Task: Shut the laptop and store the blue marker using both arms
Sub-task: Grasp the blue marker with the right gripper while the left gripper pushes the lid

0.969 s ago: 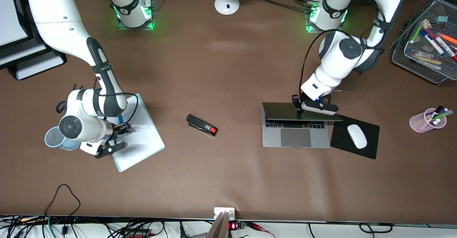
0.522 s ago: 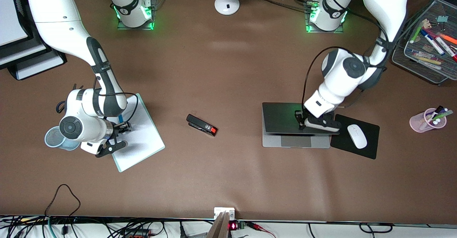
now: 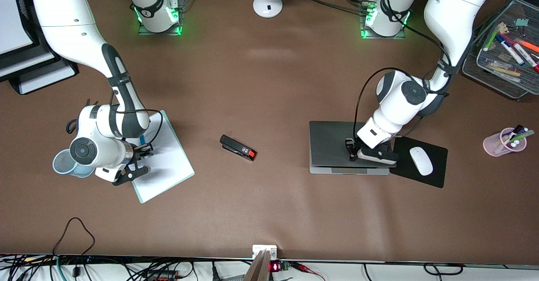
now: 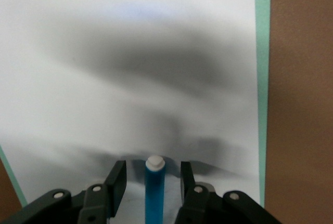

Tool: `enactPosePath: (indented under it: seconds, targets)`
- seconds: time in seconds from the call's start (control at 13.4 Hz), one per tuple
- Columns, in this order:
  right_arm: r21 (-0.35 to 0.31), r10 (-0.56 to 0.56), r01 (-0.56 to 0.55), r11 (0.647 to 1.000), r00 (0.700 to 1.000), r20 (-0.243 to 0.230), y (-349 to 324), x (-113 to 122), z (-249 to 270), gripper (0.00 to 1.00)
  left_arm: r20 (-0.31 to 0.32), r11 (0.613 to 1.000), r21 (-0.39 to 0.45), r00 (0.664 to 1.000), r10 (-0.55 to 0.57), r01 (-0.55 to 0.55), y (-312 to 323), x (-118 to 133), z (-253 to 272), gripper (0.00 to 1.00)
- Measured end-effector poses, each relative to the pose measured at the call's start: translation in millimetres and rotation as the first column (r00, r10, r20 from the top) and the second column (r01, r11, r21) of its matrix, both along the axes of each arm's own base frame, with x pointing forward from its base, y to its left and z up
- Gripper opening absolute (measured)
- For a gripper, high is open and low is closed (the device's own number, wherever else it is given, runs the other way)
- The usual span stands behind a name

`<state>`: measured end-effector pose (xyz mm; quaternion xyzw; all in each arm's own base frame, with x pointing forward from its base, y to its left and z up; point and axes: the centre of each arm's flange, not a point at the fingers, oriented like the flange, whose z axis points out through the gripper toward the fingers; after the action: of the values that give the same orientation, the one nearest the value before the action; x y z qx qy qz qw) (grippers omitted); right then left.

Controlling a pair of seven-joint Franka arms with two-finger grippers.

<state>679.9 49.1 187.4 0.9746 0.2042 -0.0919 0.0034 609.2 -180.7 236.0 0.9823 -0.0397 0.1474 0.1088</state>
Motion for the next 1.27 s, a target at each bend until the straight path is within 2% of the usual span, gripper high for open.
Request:
enactPosePath:
  seconds: [0.37, 0.89, 1.27]
  targets:
    - [-0.001, -0.003, 0.003, 1.0, 1.0, 0.0, -2, 0, 0, 0.45, -0.003, 1.0, 0.005, 1.0, 0.0, 0.0, 5, 6, -14, 0.01]
    - [-0.002, -0.005, 0.005, 1.0, 1.0, -0.001, -4, 0, 0, 0.31, -0.019, 1.0, -0.015, 1.0, 0.008, -0.009, 6, 2, -54, 0.01]
    - [-0.003, -0.005, 0.005, 1.0, 1.0, -0.002, -4, 0, 0, 0.27, -0.001, 1.0, -0.025, 1.0, 0.011, -0.011, 5, 2, -58, 0.01]
